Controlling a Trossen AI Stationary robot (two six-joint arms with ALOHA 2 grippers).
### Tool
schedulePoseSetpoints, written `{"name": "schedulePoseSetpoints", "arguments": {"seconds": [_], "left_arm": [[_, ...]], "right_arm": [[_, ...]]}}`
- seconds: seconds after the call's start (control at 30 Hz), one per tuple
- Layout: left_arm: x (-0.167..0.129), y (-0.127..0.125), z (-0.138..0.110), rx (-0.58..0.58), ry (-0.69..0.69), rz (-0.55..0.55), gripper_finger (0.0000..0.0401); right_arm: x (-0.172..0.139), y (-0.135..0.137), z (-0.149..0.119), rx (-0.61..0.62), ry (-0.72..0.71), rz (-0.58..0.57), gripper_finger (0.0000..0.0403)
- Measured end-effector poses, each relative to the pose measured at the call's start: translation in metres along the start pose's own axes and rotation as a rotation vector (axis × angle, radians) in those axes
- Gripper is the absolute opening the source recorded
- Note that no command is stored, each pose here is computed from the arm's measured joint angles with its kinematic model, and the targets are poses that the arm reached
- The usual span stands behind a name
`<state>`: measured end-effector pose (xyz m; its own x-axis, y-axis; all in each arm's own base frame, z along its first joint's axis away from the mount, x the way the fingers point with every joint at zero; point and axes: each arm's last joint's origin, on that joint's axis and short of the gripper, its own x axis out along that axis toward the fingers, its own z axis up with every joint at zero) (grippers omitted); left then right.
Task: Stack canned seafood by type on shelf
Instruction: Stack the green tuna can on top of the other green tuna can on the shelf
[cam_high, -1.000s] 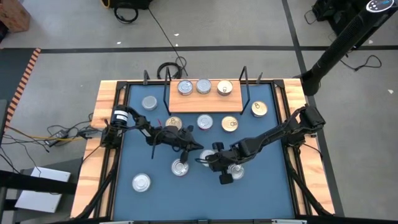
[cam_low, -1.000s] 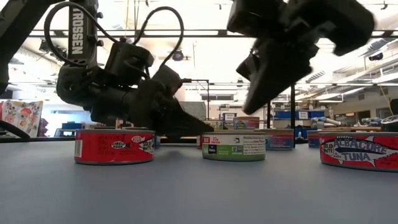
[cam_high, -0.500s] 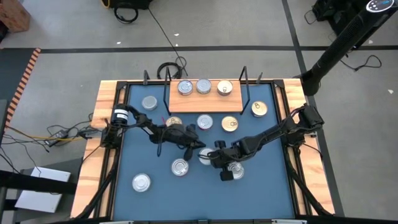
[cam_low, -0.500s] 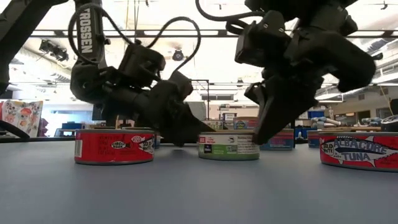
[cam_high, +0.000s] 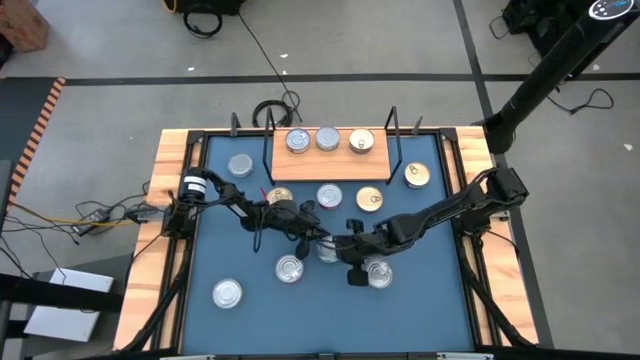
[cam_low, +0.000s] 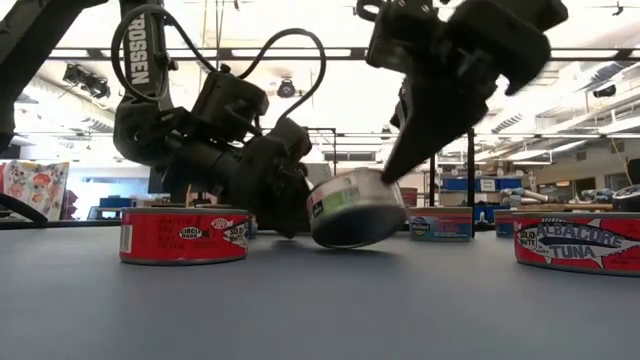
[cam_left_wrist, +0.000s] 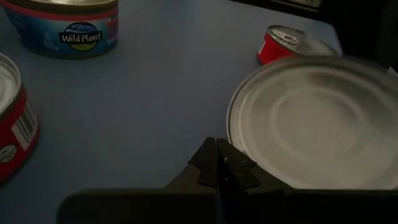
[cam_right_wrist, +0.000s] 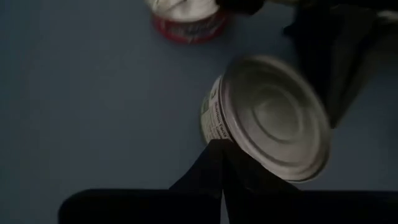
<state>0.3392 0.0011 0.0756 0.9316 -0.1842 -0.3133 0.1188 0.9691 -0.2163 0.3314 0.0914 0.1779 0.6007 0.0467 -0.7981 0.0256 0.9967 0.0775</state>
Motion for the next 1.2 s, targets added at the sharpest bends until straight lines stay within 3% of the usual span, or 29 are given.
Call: {"name": "schedulePoseSetpoints", "arguments": {"seconds": [0.2, 0.63, 0.93, 1.2], "left_arm": [[0.0, 0.0, -0.001, 0.002, 0.01, -0.001, 0.0003], [0.0, -0.002, -0.001, 0.009, 0.013, -0.041, 0.0003], [-0.003, -0.002, -0.003, 0.018, 0.012, -0.033, 0.0003], [-0.01, -0.002, -0.006, 0.007, -0.024, -0.037, 0.0003]], "right_arm": [[-0.011, -0.009, 0.009, 0.109, -0.067, -0.068, 0.001], [-0.01, -0.021, 0.014, 0.127, -0.096, -0.089, 0.0032], [-0.035, -0.017, 0.038, 0.013, -0.134, -0.105, 0.0136], [-0.031, -0.021, 0.031, -0.055, -0.07, -0.101, 0.0237]]}}
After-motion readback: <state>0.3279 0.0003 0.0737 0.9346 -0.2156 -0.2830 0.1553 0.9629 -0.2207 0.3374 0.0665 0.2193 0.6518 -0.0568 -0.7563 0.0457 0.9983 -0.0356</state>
